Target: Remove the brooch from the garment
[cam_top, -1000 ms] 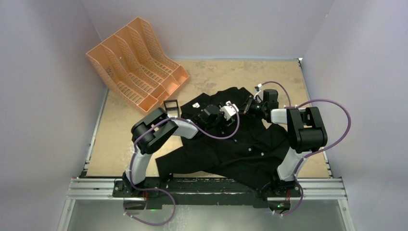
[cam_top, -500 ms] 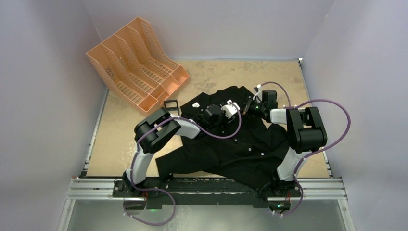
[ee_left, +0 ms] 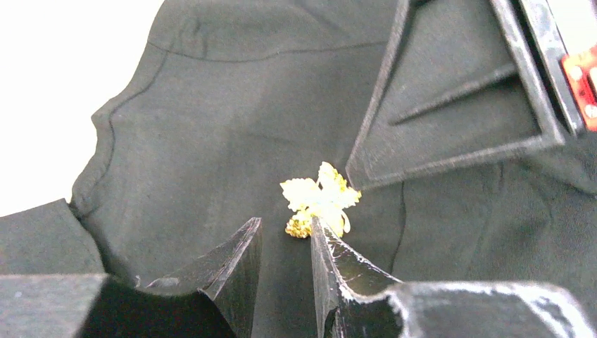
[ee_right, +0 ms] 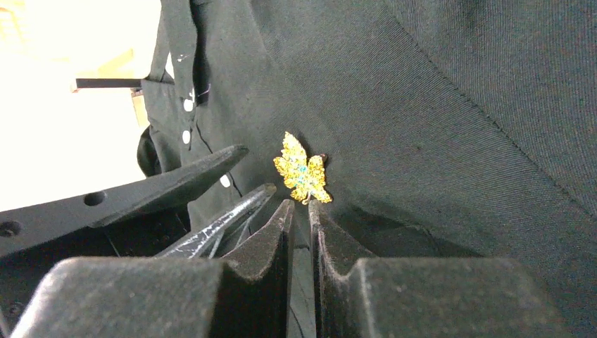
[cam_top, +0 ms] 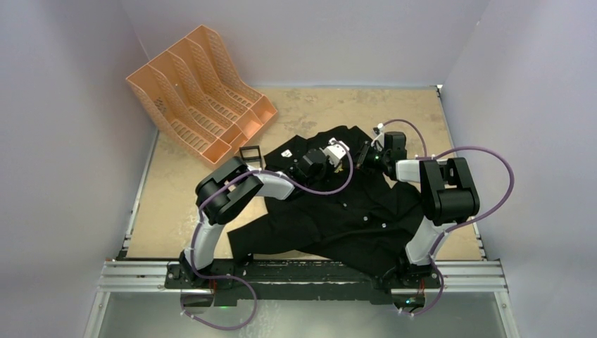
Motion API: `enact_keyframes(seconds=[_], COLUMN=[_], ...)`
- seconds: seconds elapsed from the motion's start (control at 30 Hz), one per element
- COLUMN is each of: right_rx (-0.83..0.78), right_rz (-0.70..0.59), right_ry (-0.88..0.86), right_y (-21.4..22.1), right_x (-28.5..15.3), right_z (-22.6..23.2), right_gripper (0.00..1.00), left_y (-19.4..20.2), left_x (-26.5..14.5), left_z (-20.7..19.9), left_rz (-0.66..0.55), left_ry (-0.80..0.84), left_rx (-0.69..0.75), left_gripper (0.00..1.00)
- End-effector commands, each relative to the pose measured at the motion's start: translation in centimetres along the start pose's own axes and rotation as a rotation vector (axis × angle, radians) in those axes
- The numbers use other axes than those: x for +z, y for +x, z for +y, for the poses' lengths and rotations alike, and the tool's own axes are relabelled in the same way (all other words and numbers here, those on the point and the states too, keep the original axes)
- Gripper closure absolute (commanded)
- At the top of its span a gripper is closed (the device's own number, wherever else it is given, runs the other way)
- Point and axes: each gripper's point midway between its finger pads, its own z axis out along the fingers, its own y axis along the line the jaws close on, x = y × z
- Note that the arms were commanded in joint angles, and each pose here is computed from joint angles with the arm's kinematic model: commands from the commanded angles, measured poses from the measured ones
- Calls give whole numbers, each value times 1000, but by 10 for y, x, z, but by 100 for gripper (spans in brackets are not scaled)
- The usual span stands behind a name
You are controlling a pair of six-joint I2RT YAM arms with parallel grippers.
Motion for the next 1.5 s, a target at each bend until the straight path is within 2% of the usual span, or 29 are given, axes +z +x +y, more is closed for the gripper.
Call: enact_keyframes(seconds=[0.0, 0.2, 1.23, 1.47], right_rx=[-68, -83, -81, -74], right_rz=[-59, -74, -72, -49], right_ry=[-23, -32, -19, -16], right_y=[-11, -11, -9, -4], right_x=[-7, -8, -5, -1], right_z=[13, 14, 8, 6], right_gripper=[84, 82, 80, 76], left_y=[-45, -50, -4, 4], left_x=[2, 13, 34, 34], left_z=[12, 18, 14, 12], left_rz=[-69, -53, 93, 109], left_ry=[-57, -93, -75, -68], left_rx=[-59, -58, -89, -103], left_gripper=[71, 73, 76, 76])
